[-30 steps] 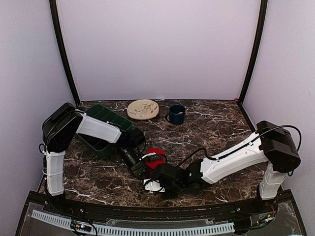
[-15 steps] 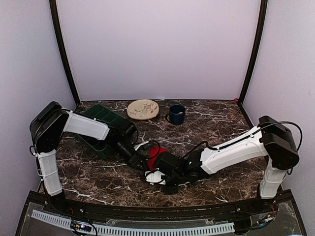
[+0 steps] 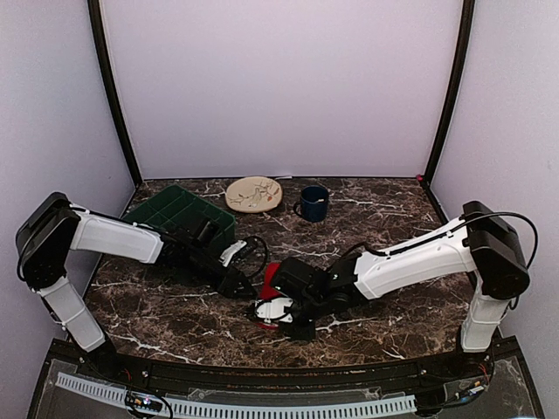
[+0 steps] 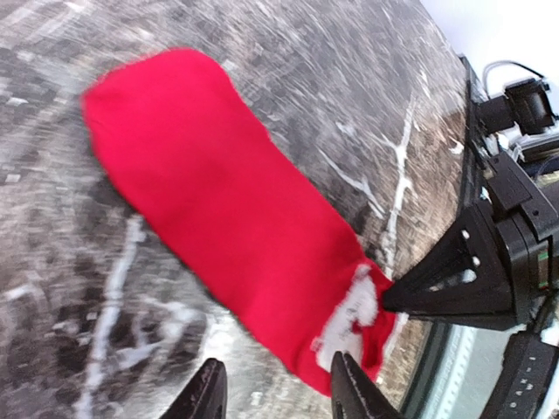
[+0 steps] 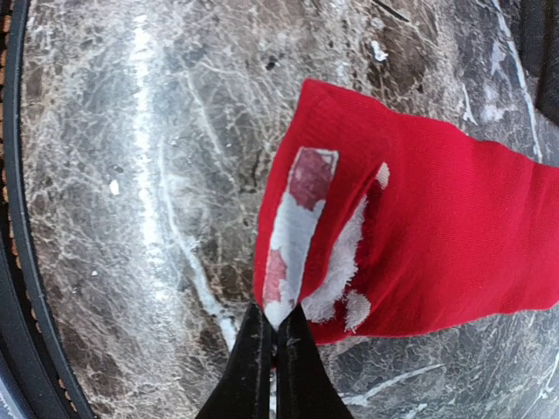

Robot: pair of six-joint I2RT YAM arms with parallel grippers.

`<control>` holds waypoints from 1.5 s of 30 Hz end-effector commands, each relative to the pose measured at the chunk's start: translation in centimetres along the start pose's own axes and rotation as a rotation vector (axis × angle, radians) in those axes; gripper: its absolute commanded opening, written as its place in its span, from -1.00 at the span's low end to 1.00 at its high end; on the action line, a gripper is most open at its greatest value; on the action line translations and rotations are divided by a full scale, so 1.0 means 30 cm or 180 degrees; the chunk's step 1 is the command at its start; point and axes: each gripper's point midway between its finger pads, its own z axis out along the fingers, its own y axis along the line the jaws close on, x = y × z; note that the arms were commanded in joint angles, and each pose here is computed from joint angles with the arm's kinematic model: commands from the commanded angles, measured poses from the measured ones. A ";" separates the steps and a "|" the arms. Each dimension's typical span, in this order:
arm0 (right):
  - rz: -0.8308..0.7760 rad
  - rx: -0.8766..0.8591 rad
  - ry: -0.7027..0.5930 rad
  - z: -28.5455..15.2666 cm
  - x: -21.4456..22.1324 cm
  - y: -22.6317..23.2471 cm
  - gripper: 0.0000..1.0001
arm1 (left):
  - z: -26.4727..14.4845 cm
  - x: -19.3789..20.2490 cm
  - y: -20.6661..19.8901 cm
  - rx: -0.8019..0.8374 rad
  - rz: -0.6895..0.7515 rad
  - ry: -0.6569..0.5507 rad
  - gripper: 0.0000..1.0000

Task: Roll the socks
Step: Roll the sock at the center of the board.

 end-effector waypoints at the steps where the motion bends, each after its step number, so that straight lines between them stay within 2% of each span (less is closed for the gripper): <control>1: 0.0078 -0.0218 -0.0063 -0.009 -0.016 0.007 -1.00 | -0.036 -0.044 0.036 -0.0373 0.0159 -0.0390 -0.18; 10: 0.0218 -0.0544 -0.0112 -0.019 -0.047 -0.003 -1.00 | 0.018 0.032 0.024 -0.0882 0.0582 -0.0327 -0.29; 14: 0.0298 -0.0712 -0.0111 -0.016 -0.052 -0.008 -1.00 | -0.001 0.040 0.013 -0.1034 0.0663 -0.0497 -0.37; 21: 0.0364 -0.0902 -0.0103 -0.012 -0.055 0.004 -1.00 | -0.066 0.037 0.021 -0.1267 0.0708 -0.0760 -0.35; 35: 0.0582 -0.1255 -0.0040 0.003 -0.057 0.003 -1.00 | -0.187 0.045 -0.083 -0.1323 0.1091 -0.1432 -0.36; 39: 0.0691 -0.1394 -0.0040 0.003 -0.064 -0.004 -1.00 | -0.178 0.070 -0.124 -0.1238 0.1291 -0.1441 -0.35; 45: 0.0807 -0.1571 -0.0047 0.002 -0.076 -0.018 -1.00 | -0.113 0.136 -0.207 -0.1006 0.1779 -0.1178 -0.28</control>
